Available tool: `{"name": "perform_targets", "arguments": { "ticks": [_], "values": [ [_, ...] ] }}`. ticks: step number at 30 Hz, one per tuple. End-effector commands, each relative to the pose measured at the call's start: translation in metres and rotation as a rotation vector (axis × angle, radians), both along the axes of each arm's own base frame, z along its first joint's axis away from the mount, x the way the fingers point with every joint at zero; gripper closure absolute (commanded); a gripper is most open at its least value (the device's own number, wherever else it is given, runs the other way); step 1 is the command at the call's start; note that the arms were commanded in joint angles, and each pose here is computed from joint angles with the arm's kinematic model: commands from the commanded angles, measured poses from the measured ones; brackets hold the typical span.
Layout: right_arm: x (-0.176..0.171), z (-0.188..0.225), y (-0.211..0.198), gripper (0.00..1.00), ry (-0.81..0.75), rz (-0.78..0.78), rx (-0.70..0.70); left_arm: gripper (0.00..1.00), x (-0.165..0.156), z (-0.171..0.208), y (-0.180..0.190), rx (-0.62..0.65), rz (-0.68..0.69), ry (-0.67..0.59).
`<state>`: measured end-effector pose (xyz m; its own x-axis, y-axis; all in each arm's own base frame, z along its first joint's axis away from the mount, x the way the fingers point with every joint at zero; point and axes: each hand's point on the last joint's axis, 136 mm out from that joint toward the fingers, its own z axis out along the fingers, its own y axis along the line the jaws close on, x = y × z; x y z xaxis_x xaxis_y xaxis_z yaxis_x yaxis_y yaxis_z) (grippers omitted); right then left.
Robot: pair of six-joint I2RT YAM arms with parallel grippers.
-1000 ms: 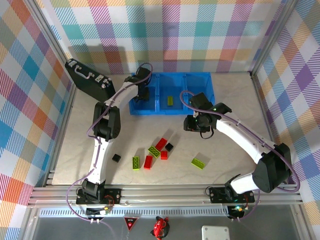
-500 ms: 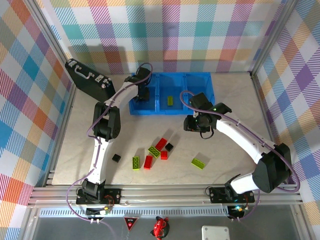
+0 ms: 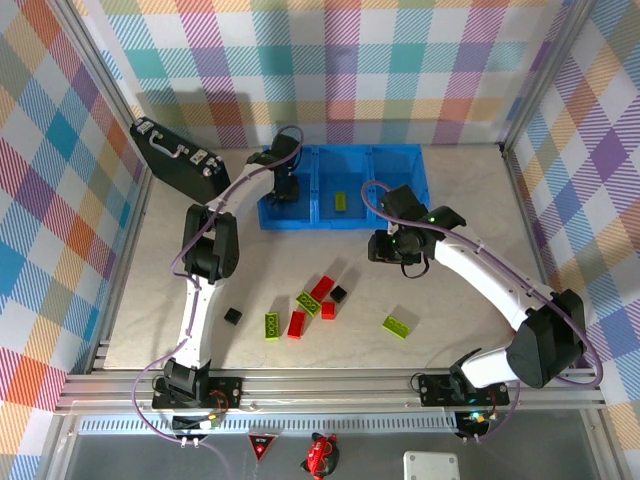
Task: Sort the legos into containers by color
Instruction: Place the lego in the container.
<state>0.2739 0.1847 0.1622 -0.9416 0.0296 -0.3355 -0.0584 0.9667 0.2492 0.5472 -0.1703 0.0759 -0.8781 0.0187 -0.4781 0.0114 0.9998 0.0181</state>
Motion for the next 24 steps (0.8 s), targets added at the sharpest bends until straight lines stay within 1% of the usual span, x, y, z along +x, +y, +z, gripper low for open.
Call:
{"name": "perform_targets", "arguments": {
  "ticks": [1,8,17,24],
  "values": [
    [-0.01,0.0,-0.004,0.55,0.017,0.002,-0.005,0.65,-0.016,0.035,-0.004,-0.082,-0.008,0.003],
    [-0.019,-0.007,-0.01,0.55,0.048,0.013,-0.028,0.65,-0.056,0.04,-0.008,-0.135,-0.037,0.074],
    [-0.04,-0.02,-0.023,0.55,0.112,0.005,-0.063,0.64,-0.115,0.049,-0.001,-0.176,-0.07,0.139],
    [-0.066,-0.037,-0.036,0.55,0.2,-0.033,-0.093,0.63,-0.163,0.063,0.02,-0.131,-0.108,0.169]
  ]
}}
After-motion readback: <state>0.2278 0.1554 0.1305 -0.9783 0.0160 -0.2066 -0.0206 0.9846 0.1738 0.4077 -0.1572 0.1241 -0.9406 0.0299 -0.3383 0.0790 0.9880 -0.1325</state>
